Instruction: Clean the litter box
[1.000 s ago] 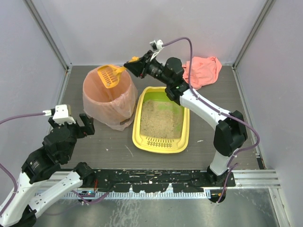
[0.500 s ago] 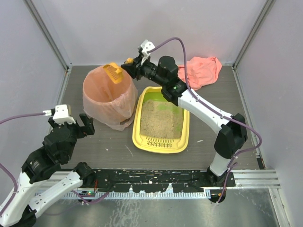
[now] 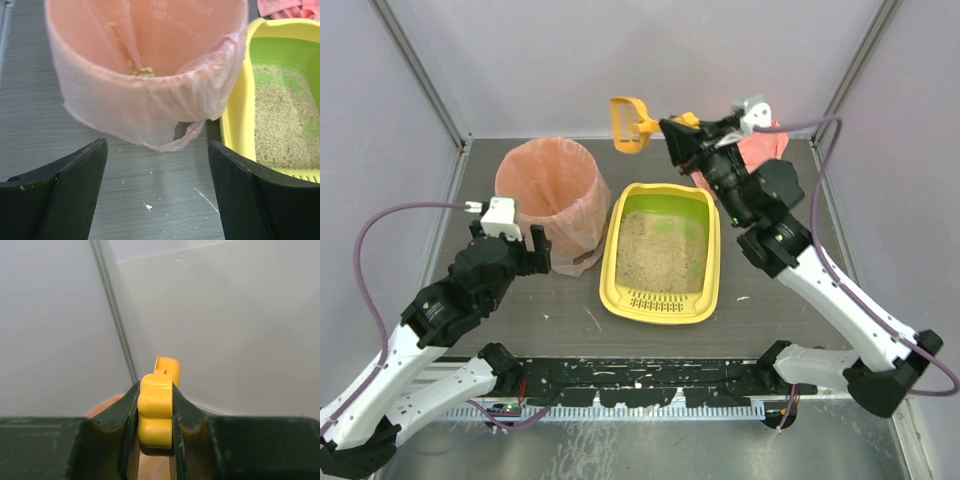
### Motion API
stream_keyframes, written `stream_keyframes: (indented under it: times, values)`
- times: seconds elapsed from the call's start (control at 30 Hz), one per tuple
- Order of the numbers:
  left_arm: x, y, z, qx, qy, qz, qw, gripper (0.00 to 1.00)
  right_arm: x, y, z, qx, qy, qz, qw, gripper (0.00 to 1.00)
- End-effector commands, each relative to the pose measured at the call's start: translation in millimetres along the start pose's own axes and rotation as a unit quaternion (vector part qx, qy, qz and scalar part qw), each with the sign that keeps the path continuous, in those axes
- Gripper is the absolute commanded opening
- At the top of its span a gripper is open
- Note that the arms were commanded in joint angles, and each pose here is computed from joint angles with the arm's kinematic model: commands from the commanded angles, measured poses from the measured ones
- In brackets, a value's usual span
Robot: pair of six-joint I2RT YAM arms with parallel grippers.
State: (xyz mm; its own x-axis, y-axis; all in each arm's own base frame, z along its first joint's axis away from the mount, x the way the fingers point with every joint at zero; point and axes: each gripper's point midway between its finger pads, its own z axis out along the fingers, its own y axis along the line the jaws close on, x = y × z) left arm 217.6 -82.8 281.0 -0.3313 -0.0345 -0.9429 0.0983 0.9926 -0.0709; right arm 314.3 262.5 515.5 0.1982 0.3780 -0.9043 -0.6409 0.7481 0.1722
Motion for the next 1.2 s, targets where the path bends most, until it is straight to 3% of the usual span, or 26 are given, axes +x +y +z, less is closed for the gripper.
stream_keyframes:
  times: [0.0,0.2,0.4,0.53,0.67,0.9,1.17]
  values:
    - [-28.6,-38.9,11.4,0.069,-0.022,-0.009,0.997,0.81,21.2,-55.8,-49.0,0.138,0.025,-0.029,0.990,0.01]
    - [-21.8,-82.3,31.2,0.131,0.016,-0.027,0.991,0.71,41.5,-79.1,-96.1,0.200,0.069,-0.029,0.977,0.01]
    - [-9.1,-118.3,43.7,0.167,0.042,-0.028,0.985,0.63,101.1,-82.2,-113.4,0.234,0.160,0.046,0.958,0.01]
    - [8.4,-138.1,51.3,0.175,0.062,-0.007,0.983,0.64,146.5,-74.5,-109.3,0.223,0.218,0.075,0.947,0.01]
    - [33.3,-153.8,67.7,0.182,0.093,0.003,0.979,0.72,173.7,-83.8,-101.2,0.241,0.251,0.052,0.936,0.00]
    - [57.1,-141.1,94.9,0.109,0.110,0.013,0.988,0.74,206.5,-108.2,-85.4,0.258,0.270,0.062,0.926,0.01]
    - [78.7,-159.7,112.3,0.127,0.136,0.026,0.982,0.70,231.2,-139.3,-76.1,0.260,0.267,0.129,0.919,0.00]
